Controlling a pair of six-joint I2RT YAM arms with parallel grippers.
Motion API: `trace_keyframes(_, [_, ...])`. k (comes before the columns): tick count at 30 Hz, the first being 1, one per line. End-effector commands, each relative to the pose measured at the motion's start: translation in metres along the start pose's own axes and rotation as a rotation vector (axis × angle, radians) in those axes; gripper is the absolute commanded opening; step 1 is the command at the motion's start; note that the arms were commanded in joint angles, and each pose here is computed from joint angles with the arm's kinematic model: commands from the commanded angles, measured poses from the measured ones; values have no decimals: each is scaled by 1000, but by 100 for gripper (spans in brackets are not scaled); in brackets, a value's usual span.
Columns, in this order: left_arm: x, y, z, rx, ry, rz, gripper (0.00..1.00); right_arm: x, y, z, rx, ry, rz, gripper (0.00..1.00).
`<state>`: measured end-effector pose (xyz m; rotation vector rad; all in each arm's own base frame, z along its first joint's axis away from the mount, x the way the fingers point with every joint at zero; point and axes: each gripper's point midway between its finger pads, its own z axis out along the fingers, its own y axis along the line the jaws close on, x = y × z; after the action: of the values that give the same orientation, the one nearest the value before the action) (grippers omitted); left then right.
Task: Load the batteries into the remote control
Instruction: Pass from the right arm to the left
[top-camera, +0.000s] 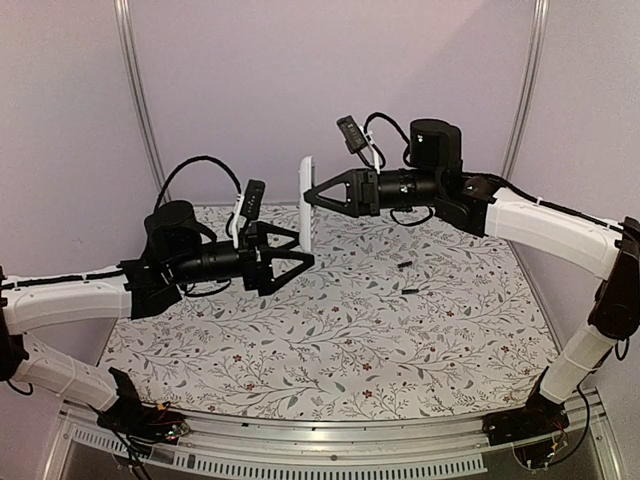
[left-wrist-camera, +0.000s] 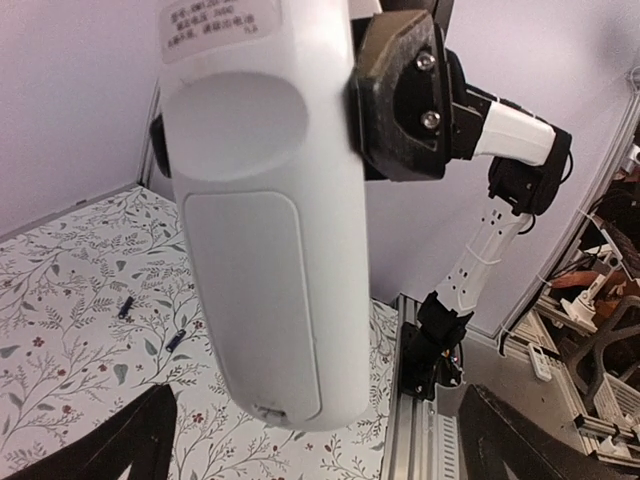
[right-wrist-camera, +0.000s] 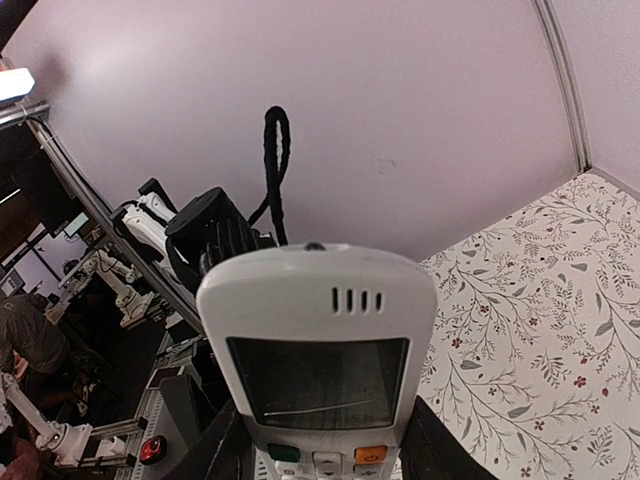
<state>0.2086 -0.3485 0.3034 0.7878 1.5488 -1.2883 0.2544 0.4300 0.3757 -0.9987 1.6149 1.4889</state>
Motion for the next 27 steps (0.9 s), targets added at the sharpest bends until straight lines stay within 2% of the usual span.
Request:
trace_keyframes(1, [-13, -17, 14, 64, -30, 39, 100, -20, 30, -8, -118, -72, -23, 35])
trace_keyframes(5, [-20, -20, 20, 85, -49, 20, 99, -17, 35, -6, -153, -72, -15, 35])
trace_keyframes(7, [-20, -21, 22, 91, -53, 5, 95, -15, 37, -6, -163, -70, -14, 35])
trace_keyframes(11, [-24, -20, 19, 83, -86, -7, 79, -11, 38, -6, -181, -70, -11, 35])
trace_keyframes(15, [-29, -16, 14, 52, -120, -14, 72, -7, 39, -7, -198, -69, -11, 35])
trace_keyframes(22, [-28, -12, 19, 38, -98, -20, 48, -5, 40, -6, -217, -71, 4, 37])
trace_keyframes(24, [-27, -11, 20, 30, -92, -16, 36, -4, 39, -7, -212, -72, 10, 41])
trace_keyframes(25, [-28, -9, 20, 19, -92, -13, 32, -5, 39, -8, -208, -73, 14, 48])
trace_keyframes(27, [-28, -4, 18, -19, -88, 0, 27, -5, 33, -11, -189, -78, 31, 72])
